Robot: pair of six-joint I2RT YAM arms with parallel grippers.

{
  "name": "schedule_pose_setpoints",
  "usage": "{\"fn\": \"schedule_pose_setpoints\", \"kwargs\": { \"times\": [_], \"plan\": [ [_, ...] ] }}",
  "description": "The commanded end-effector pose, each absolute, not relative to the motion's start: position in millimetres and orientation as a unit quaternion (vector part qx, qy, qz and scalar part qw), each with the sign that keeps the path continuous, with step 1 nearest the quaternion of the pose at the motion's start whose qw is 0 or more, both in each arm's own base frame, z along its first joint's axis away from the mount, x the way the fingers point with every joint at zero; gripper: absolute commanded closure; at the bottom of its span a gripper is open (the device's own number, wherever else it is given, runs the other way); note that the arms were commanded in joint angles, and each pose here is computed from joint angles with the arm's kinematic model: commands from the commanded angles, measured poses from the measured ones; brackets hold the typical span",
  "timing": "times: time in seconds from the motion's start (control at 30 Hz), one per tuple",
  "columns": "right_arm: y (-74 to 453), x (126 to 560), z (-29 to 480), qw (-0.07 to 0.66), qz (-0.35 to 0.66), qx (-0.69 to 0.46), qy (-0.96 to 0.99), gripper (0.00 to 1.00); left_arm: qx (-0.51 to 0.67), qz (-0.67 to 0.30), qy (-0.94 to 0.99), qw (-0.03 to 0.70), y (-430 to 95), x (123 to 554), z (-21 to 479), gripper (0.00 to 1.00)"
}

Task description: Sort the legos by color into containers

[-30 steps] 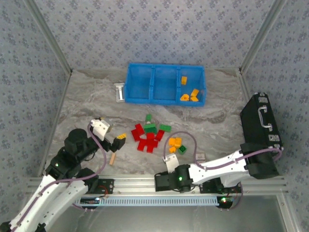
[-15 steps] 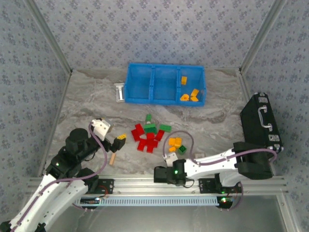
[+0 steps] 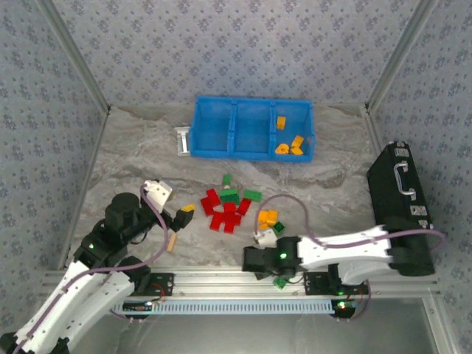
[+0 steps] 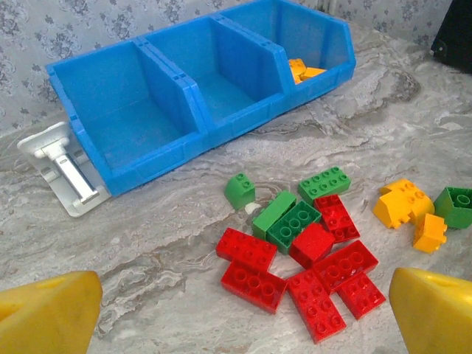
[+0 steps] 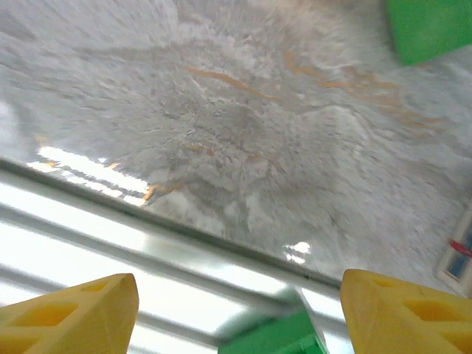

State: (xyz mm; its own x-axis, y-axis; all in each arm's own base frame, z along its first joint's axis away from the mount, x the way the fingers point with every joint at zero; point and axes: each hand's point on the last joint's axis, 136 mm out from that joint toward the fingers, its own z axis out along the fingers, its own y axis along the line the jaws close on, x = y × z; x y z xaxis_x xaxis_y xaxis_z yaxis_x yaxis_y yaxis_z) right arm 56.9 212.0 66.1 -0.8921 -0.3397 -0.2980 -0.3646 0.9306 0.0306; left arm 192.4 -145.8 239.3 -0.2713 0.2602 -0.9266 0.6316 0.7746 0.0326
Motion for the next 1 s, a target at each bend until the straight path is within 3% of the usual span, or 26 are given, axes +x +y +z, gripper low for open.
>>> {"fn": "schedule_pose_setpoints", "kwargs": {
  "times": [0.0,0.23,0.43,0.77,0.97],
  "plan": [
    [164,54,84,0.138,0.031,-0.108,0.984,0.26,0.288,-0.174,0.778,0.53,-147,193,238,0.0],
    [140,44,60,0.108,0.039,-0.025,0.993,0.28,0.293,-0.172,0.781,0.524,-149,195,235,0.0],
    [154,25,34,0.058,0.032,-0.02,0.998,0.28,0.303,-0.174,0.782,0.516,-154,197,230,0.0],
    [174,14,38,0.035,0.087,-0.004,0.996,0.26,0.311,-0.172,0.786,0.505,-159,201,224,0.0],
    [175,4,29,0.014,0.054,-0.009,0.998,0.26,0.314,-0.17,0.787,0.503,-160,203,222,0.0]
  ]
}}
